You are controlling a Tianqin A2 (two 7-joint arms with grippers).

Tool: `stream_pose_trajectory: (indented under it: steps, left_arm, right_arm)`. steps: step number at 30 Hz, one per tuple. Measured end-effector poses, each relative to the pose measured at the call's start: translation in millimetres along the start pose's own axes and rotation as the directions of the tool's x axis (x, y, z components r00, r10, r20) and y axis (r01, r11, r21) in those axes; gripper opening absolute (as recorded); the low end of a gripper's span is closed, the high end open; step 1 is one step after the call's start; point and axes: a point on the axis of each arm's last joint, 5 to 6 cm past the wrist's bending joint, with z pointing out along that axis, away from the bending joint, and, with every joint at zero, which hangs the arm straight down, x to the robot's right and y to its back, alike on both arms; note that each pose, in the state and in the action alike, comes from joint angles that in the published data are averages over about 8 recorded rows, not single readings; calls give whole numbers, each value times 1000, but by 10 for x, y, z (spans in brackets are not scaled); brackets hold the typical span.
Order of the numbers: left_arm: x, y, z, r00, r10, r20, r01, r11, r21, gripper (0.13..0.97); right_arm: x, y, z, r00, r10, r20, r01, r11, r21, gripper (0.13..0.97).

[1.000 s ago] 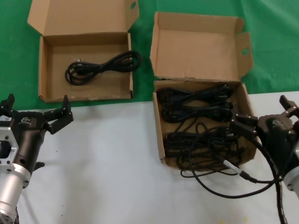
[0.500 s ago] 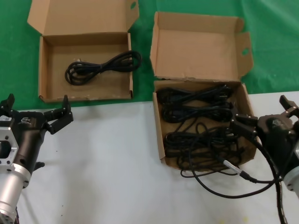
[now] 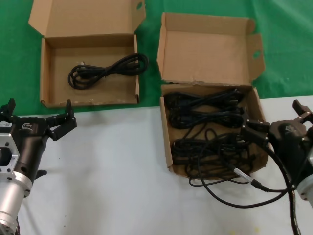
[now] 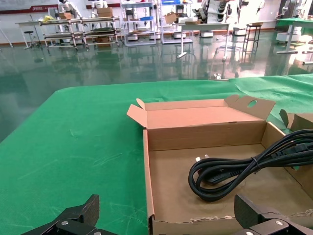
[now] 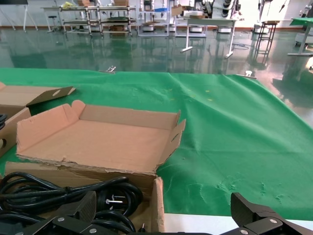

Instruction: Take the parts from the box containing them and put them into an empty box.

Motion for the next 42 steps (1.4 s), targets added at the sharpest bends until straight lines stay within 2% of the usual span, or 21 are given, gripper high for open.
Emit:
stream_pose_trajectory:
  steps: [42]
  left_arm:
    - [0, 0, 0, 1000, 0, 0, 0, 1000, 0, 966]
  right_arm:
    - [0, 0, 0, 1000, 0, 0, 0, 1000, 0, 966]
